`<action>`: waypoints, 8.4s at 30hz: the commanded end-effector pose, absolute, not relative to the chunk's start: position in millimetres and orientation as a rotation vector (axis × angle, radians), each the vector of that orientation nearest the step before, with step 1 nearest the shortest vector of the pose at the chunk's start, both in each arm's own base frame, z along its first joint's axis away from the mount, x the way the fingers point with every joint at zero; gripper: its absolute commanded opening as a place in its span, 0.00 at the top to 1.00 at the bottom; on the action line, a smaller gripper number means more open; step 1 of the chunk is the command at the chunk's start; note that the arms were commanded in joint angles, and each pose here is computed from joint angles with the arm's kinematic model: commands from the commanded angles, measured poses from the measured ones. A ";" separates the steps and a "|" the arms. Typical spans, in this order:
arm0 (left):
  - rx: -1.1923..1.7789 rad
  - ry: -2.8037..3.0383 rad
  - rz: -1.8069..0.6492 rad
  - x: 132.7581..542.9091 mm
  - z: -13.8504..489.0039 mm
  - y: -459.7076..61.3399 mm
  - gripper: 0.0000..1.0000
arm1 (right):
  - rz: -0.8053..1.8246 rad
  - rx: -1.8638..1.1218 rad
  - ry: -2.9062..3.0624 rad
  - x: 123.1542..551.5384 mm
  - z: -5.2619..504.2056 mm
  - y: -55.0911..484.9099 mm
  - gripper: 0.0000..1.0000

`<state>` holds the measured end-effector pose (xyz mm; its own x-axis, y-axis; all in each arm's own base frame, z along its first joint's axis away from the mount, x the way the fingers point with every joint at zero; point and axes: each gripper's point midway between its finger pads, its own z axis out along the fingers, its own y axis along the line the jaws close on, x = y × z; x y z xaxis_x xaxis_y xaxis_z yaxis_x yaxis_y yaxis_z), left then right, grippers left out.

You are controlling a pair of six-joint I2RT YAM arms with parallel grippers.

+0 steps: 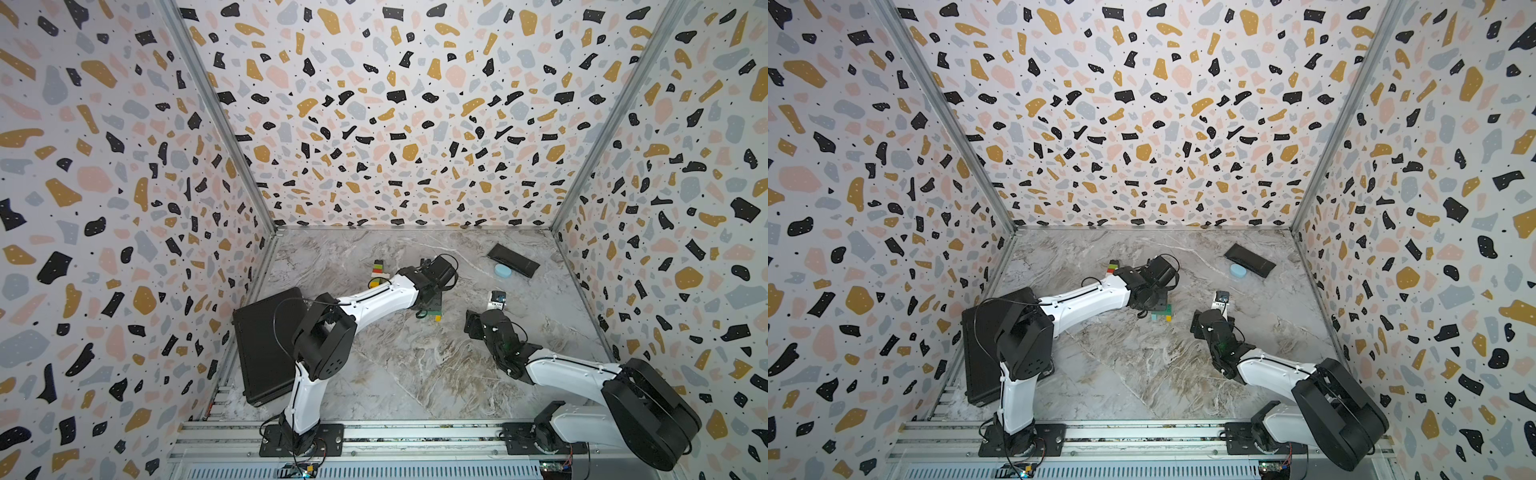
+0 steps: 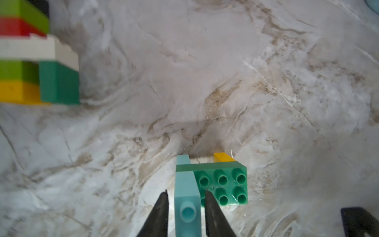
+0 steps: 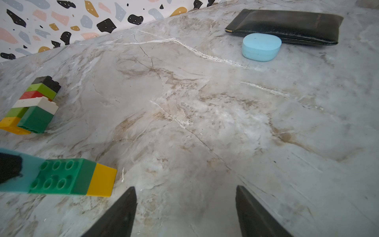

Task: Assemble the letter h with lego
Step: Assemble the lego brick with the lego brick, then pick up the lego brick from the center of the board, then place the lego brick at the center of the board, then reset both arms

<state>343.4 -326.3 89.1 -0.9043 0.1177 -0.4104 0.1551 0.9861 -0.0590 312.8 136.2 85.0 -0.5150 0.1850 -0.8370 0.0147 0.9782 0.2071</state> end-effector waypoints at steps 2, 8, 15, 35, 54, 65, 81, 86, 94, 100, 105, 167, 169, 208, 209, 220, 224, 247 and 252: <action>0.224 2.731 -0.060 343.5 103.0 -321.8 0.45 | 0.226 0.129 2.078 320.8 98.7 141.5 0.18; 0.215 2.638 -0.112 351.1 149.3 -322.7 0.29 | 0.239 0.107 2.066 321.2 101.7 144.3 0.12; 0.186 2.543 -0.200 333.5 197.5 -300.1 0.03 | 0.230 0.091 2.059 322.6 102.9 144.9 0.00; 0.356 2.340 0.111 220.0 224.6 -114.9 0.01 | 0.602 -0.288 2.045 334.0 88.9 202.0 0.01; 0.359 2.343 -0.094 205.1 217.8 -126.2 0.01 | 1.045 -0.734 1.966 335.4 97.9 229.2 0.01; 0.357 2.365 -0.121 205.1 214.0 -128.3 0.01 | 1.074 -0.923 1.956 343.2 95.2 241.9 0.01; 0.323 2.434 -0.155 210.2 203.6 -128.8 0.01 | 1.003 -1.136 1.968 331.1 74.5 266.7 0.12; 0.315 2.439 -0.153 211.4 202.8 -127.6 0.01 | 0.960 -1.150 1.984 329.6 70.6 265.6 0.23; 0.316 2.449 -0.154 211.1 200.7 -127.9 0.01 | 0.940 -1.139 1.961 327.3 70.0 269.6 0.35; 0.316 2.455 -0.155 211.2 200.1 -128.1 0.01 | 0.917 -1.138 1.964 328.5 70.6 270.5 0.45; 0.313 2.458 -0.153 211.6 199.6 -127.5 0.01 | 0.920 -1.118 1.964 331.1 70.9 272.2 0.55; 0.231 2.441 -0.082 220.1 204.3 -109.2 0.01 | 0.878 -0.309 2.456 417.8 98.9 225.8 0.27; 0.202 2.405 -0.053 221.8 211.3 -101.3 0.01 | 0.753 -0.223 2.263 417.5 132.4 194.9 0.27; -0.843 1.839 0.164 385.6 226.0 85.3 0.01 | -0.344 0.540 1.831 342.3 143.5 -77.5 0.01; -0.915 1.827 0.212 374.6 204.9 104.1 0.01 | -0.321 0.481 1.830 347.5 146.9 -72.0 0.01; -0.939 1.934 0.382 348.5 117.0 142.7 0.01 | -0.351 0.361 1.869 356.9 107.6 -68.1 0.01; -0.768 2.011 0.350 357.5 115.1 129.4 0.01 | -0.343 0.373 1.855 355.7 105.9 -69.9 0.01; -0.092 1.981 0.209 379.7 88.4 25.2 0.01 | -0.195 0.101 1.768 353.0 99.5 -26.8 0.00; -0.107 1.982 0.169 379.2 87.7 28.4 0.01 | -0.218 0.043 1.806 361.1 96.8 -16.8 0.00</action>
